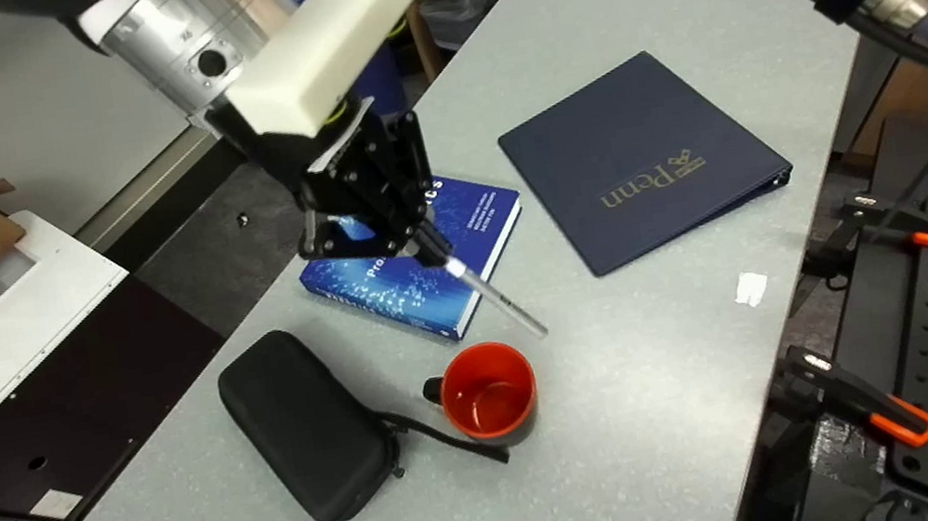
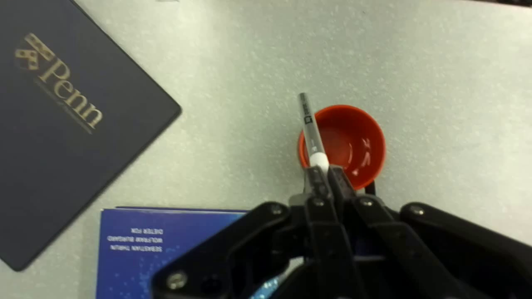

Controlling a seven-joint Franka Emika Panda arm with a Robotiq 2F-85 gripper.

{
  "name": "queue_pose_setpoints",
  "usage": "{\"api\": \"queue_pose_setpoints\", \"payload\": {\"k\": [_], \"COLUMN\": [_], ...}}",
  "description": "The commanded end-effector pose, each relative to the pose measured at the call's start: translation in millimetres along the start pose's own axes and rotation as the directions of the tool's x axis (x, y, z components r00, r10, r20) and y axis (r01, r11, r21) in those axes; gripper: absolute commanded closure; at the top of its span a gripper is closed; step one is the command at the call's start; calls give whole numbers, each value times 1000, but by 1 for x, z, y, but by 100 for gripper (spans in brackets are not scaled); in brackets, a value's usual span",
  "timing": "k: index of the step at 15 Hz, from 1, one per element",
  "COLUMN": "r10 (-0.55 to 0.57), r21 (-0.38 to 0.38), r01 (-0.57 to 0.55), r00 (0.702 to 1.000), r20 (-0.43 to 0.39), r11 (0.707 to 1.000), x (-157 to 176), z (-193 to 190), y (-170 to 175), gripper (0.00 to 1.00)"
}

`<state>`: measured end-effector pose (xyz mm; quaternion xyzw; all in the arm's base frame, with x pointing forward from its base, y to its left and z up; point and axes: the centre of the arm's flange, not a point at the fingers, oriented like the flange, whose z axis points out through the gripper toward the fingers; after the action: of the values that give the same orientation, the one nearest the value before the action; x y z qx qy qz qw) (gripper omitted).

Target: Place the marker on the table

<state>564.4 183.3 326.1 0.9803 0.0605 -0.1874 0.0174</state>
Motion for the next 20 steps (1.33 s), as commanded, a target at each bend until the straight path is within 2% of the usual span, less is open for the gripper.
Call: {"api": "queue_pose_setpoints", "payload": {"k": [1, 4, 6, 8, 10, 12, 16, 18, 20], "r10": [42, 70, 85, 98, 137, 160, 201, 216, 223], "r21": [-103, -173, -183, -179, -221, -230, -202, -196, -189], "r01": [-31, -39, -47, -66, -114, -148, -211, -231, -239], "r00": [994, 982, 975, 979, 986, 986, 977, 972, 969], "r20": [104, 177, 205, 180, 94, 36, -70, -93, -101], "r11": [994, 984, 982, 982, 969, 962, 956, 953, 952], "x": [-7, 9, 23, 37, 47, 57, 71, 73, 70], "z": [16, 59, 91, 119, 137, 151, 170, 172, 168], "y": [31, 37, 33, 26, 21, 16, 6, 4, 3], "gripper": [98, 98, 98, 98, 98, 98, 98, 68, 53]}}
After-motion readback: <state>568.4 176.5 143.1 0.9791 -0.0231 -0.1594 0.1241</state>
